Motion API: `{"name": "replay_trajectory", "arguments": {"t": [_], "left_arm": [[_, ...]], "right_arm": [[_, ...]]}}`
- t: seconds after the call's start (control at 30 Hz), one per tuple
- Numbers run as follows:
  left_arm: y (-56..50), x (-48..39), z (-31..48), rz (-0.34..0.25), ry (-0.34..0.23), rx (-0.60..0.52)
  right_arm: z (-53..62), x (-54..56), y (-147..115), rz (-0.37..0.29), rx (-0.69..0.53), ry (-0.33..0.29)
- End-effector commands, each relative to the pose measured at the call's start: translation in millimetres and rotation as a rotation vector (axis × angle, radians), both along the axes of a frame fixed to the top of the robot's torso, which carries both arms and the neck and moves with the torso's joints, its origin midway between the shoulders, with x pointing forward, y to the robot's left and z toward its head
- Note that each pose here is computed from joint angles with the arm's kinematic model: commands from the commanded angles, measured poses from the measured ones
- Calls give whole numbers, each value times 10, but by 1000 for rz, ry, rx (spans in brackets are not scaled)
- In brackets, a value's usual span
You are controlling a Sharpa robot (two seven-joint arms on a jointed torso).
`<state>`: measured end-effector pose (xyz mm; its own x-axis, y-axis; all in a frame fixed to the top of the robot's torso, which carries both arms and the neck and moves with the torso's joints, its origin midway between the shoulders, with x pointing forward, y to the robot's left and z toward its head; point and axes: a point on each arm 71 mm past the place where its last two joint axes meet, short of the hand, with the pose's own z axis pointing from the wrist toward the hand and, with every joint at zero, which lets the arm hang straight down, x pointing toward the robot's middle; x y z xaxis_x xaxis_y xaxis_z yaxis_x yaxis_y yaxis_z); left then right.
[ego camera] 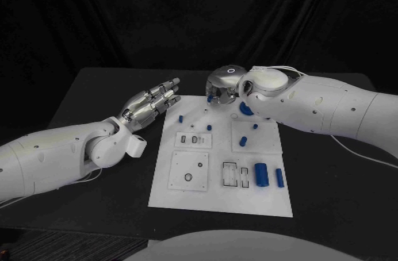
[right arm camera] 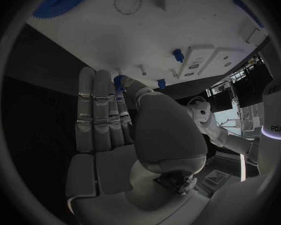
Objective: Assemble the parts on the task board
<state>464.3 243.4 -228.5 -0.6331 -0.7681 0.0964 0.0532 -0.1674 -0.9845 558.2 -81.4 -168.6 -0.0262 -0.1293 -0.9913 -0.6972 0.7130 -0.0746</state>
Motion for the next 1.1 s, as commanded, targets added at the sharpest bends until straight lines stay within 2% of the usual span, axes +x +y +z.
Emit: {"name": "replay_trajectory", "arguments": {"t": [0.03,1.1], "left_arm": [[-17,-2,16,-9,-9,-14],[-39,9,16,-15,-14,-21]], "right_arm": [[-22,1,2,-14,-9,8],[-136,14,-20,-44,-34,42]]}}
